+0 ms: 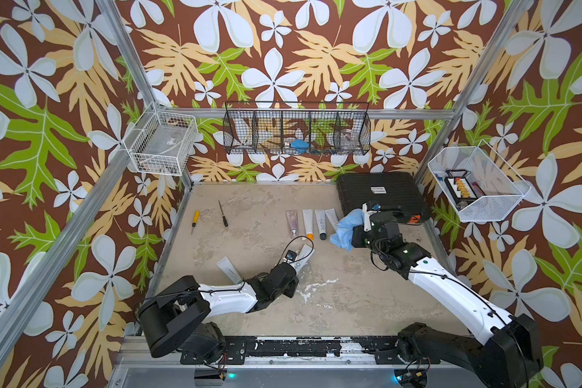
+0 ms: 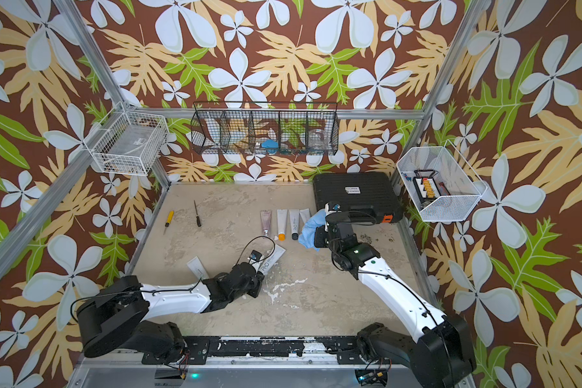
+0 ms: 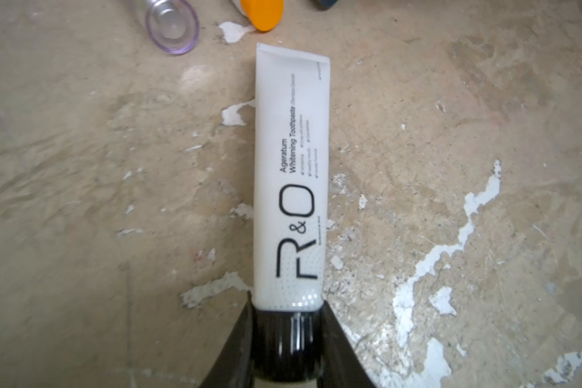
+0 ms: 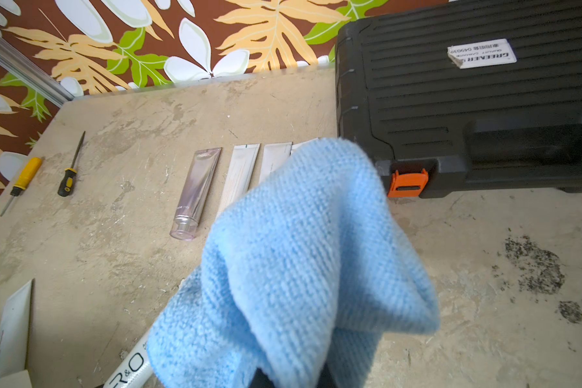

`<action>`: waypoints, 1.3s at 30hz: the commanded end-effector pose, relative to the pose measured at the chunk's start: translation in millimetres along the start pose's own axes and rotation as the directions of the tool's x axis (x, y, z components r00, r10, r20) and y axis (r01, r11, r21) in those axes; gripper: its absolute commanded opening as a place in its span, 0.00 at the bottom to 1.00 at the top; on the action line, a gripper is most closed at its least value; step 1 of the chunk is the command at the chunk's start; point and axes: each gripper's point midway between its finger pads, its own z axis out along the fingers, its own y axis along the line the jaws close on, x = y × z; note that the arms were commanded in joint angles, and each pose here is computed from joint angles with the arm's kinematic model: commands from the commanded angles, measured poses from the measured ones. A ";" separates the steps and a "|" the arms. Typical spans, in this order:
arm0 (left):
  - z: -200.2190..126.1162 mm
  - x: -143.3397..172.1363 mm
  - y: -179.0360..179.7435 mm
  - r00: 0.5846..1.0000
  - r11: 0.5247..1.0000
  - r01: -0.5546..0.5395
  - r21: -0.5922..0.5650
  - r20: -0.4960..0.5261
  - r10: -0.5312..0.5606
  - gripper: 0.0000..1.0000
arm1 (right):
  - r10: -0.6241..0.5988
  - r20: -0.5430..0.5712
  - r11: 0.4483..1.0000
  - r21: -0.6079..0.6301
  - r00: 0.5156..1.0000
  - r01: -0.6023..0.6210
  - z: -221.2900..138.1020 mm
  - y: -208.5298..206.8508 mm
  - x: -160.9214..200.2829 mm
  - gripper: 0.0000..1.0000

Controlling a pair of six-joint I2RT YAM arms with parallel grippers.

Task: Wipe the surface of the toothpaste tube
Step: Place the toothpaste at the center of the board.

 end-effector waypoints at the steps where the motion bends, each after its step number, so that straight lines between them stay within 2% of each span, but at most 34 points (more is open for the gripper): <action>1: -8.2 -10.4 15.4 0.992 0.993 0.107 -0.057 0.077 -0.103 0.17 | -0.003 -0.012 1.000 0.008 1.000 0.003 -5.0 -3.4 5.8 0.00; 4: -13.8 -4.2 27.7 0.984 0.982 0.163 -0.093 0.083 -0.155 0.17 | -0.001 -0.016 1.000 0.004 1.000 0.001 -5.8 -4.4 9.7 0.00; 8: -18.6 2.4 53.8 0.970 0.950 0.236 -0.204 0.104 -0.219 0.17 | 0.000 -0.023 1.000 -0.001 1.000 0.000 -4.9 -4.4 13.8 0.00; 10: -20.6 2.0 72.9 0.949 0.914 0.311 -0.260 0.137 -0.284 0.18 | 0.001 -0.022 1.000 -0.002 1.000 -0.001 -4.6 -4.6 14.5 0.00; 15: -11.2 -22.3 96.8 0.895 0.849 0.441 -0.291 0.213 -0.392 0.18 | 0.008 -0.024 1.000 -0.001 1.000 -0.008 -0.9 -6.1 19.9 0.00; 22: 35.2 -63.9 115.5 0.862 0.802 0.507 -0.317 0.213 -0.461 0.17 | 0.029 -0.043 1.000 -0.007 0.999 -0.030 3.8 -6.5 29.4 0.00; 28: 77.1 -83.0 120.3 0.843 0.774 0.537 -0.334 0.188 -0.504 0.17 | 0.027 -0.030 1.000 -0.002 0.999 -0.028 -1.8 -8.2 26.2 0.00; 36: 109.2 -89.2 118.0 0.849 0.764 0.520 -0.381 0.137 -0.510 0.18 | 0.020 -0.016 1.000 0.012 1.000 -0.020 -8.3 -11.7 24.0 0.00; 39: 111.4 -88.1 118.6 0.842 0.752 0.528 -0.394 0.130 -0.523 0.22 | 0.017 -0.011 1.000 0.017 1.000 -0.016 -9.6 -13.1 22.8 0.00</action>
